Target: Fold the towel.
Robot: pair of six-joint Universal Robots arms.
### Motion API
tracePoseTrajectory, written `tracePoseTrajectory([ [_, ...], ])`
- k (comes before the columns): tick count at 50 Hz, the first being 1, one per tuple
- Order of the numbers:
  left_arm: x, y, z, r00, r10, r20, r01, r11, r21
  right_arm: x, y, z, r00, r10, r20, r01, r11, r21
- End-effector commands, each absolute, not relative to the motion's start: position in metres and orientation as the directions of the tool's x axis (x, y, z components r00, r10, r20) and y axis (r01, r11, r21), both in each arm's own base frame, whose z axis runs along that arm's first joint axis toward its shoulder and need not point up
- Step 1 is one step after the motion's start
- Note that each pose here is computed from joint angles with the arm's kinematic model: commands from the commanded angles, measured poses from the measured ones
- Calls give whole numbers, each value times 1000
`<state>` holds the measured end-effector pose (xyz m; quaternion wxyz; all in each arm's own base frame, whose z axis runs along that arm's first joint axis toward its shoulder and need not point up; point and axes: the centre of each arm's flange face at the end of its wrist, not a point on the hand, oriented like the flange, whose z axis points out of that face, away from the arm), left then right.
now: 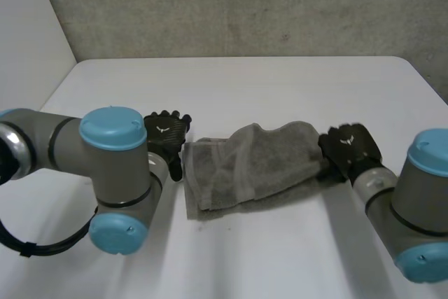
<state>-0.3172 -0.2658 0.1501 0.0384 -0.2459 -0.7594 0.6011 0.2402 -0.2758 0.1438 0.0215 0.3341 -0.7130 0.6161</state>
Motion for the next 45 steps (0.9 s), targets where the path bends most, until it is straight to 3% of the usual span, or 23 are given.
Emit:
tracePoseTrajectory([
  [1,-304,-255,180,-889,397,-230,299,121,-947,314,-248,187,-661,-521,541,-479,-262,-838],
  [5,-294,-255,190,-900,374,-225,285,113,-952,345,-226,192,-598,-562,571,-455,-348,-819],
  [10,-267,-261,198,-924,309,-224,275,130,-953,392,-171,168,-434,-684,587,-406,-433,-805],
  [15,-262,-260,196,-926,301,-226,278,142,-950,403,-145,138,-317,-760,567,-400,-435,-806],
  [19,-261,-260,196,-928,297,-225,277,145,-950,402,-142,134,-301,-778,552,-416,-414,-810],
  [24,-262,-263,200,-931,293,-218,265,132,-955,398,-144,153,-337,-790,513,-394,-377,-838],
  [26,-267,-266,209,-936,293,-194,234,107,-966,390,-153,177,-425,-802,419,-322,-299,-898],
  [27,-267,-266,209,-936,293,-194,234,107,-966,390,-153,177,-426,-802,419,-322,-298,-899],
  [29,-270,-270,215,-941,290,-174,209,93,-974,370,-181,196,-553,-786,276,-240,-167,-956],
  [32,-276,-275,226,-950,288,-122,149,74,-986,357,-195,206,-610,-765,205,-190,-109,-976],
  [34,-287,-276,234,-948,312,-64,88,61,-994,332,-214,221,-694,-716,74,-95,-11,-995],
  [39,-323,-261,233,-907,421,-3,37,71,-997,291,-246,230,-796,-601,-74,10,109,-994],
  [45,-353,-251,206,-859,511,33,50,148,-988,273,-263,218,-830,-539,-142,5,247,-969],
])
